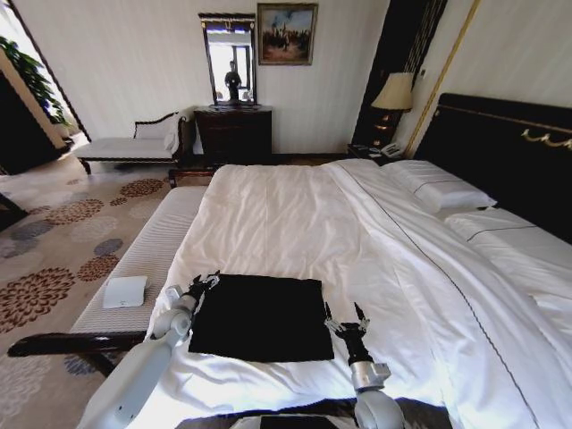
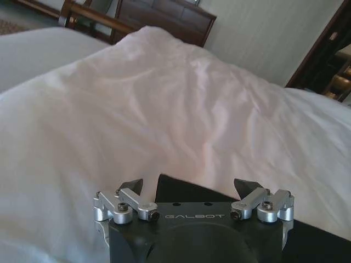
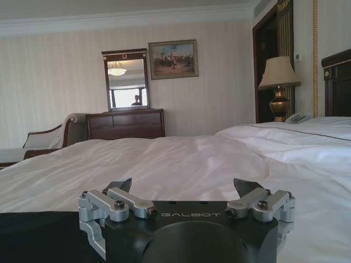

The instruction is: Fold the clothes on the bed.

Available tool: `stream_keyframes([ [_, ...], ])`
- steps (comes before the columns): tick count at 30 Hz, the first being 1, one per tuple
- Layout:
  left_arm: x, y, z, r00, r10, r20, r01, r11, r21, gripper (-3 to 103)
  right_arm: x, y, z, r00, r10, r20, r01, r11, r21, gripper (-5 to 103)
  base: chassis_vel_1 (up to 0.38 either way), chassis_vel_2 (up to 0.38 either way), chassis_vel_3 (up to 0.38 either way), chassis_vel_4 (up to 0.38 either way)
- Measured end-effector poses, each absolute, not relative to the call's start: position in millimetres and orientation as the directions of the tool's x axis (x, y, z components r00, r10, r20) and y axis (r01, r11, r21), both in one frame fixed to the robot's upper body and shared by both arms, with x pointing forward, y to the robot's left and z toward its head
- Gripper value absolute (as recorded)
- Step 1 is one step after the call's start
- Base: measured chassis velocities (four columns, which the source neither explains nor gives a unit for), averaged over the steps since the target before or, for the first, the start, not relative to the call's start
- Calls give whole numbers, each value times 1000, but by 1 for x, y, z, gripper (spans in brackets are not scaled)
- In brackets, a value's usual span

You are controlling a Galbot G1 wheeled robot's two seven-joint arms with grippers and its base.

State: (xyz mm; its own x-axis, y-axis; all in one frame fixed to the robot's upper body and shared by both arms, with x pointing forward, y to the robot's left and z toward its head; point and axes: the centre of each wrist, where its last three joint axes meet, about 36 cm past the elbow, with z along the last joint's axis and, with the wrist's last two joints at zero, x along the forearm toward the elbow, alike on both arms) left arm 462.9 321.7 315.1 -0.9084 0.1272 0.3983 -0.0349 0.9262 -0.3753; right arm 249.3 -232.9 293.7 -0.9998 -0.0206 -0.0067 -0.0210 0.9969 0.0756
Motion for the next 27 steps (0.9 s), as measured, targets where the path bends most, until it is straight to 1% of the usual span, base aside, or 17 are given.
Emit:
stream_keyframes([
  [3,468,322,310,-898,120,424,-57,923,-381,92,250,-234,295,-1000,-18,-8,-18,997,76,100,0,0,0,0],
  [5,473,324,304,-890,107,443,-79,921,-381,86,251,-234,296,-1000,-15,-10,-16,997,76,100,0,0,0,0],
  [7,475,325,300,-886,100,452,-89,922,-378,85,251,-235,296,-1000,-14,-10,-15,997,76,100,0,0,0,0],
  [10,479,326,293,-879,91,468,-103,922,-373,76,252,-235,296,-1000,-13,-10,-14,997,77,100,0,0,0,0],
  [12,479,326,292,-879,89,469,-105,923,-371,76,252,-235,296,-1000,-13,-9,-13,997,77,100,0,0,0,0],
  [13,481,326,289,-879,83,470,-108,924,-367,71,252,-234,296,-1000,-12,-8,-13,997,78,100,0,0,0,0],
  [14,482,325,288,-880,81,469,-110,925,-365,60,252,-234,296,-1000,-12,-8,-12,997,78,100,0,0,0,0],
  [15,483,324,288,-880,80,467,-109,925,-365,60,252,-234,296,-1000,-12,-7,-12,997,79,100,0,0,0,0],
  [16,483,324,288,-881,81,466,-109,924,-366,55,251,-233,296,-1000,-12,-6,-13,997,80,100,0,0,0,0],
  [18,484,323,288,-881,82,465,-108,924,-367,55,250,-233,296,-1000,-13,-4,-13,997,81,100,0,0,0,0],
  [19,485,321,288,-882,88,463,-102,924,-368,44,249,-232,296,-1000,-13,-2,-13,996,83,100,0,0,0,0],
  [20,485,320,288,-882,92,463,-97,925,-368,39,249,-231,296,-1000,-13,-2,-13,996,84,100,0,0,0,0],
  [21,485,319,288,-881,94,463,-95,925,-368,39,249,-231,296,-1000,-13,-1,-13,996,84,100,0,0,0,0],
  [22,485,318,288,-881,96,463,-93,925,-368,33,249,-231,297,-1000,-12,-1,-12,996,85,100,0,0,0,0],
  [23,485,318,288,-881,96,463,-93,925,-368,33,249,-231,297,-1000,-12,-1,-12,996,85,100,0,0,0,0],
  [26,486,316,287,-880,101,463,-87,926,-367,17,250,-231,298,-1000,-8,-2,-8,996,88,100,0,0,0,0],
  [27,486,316,287,-880,101,463,-87,926,-367,17,250,-231,298,-1000,-8,-2,-8,996,88,100,0,0,0,0],
])
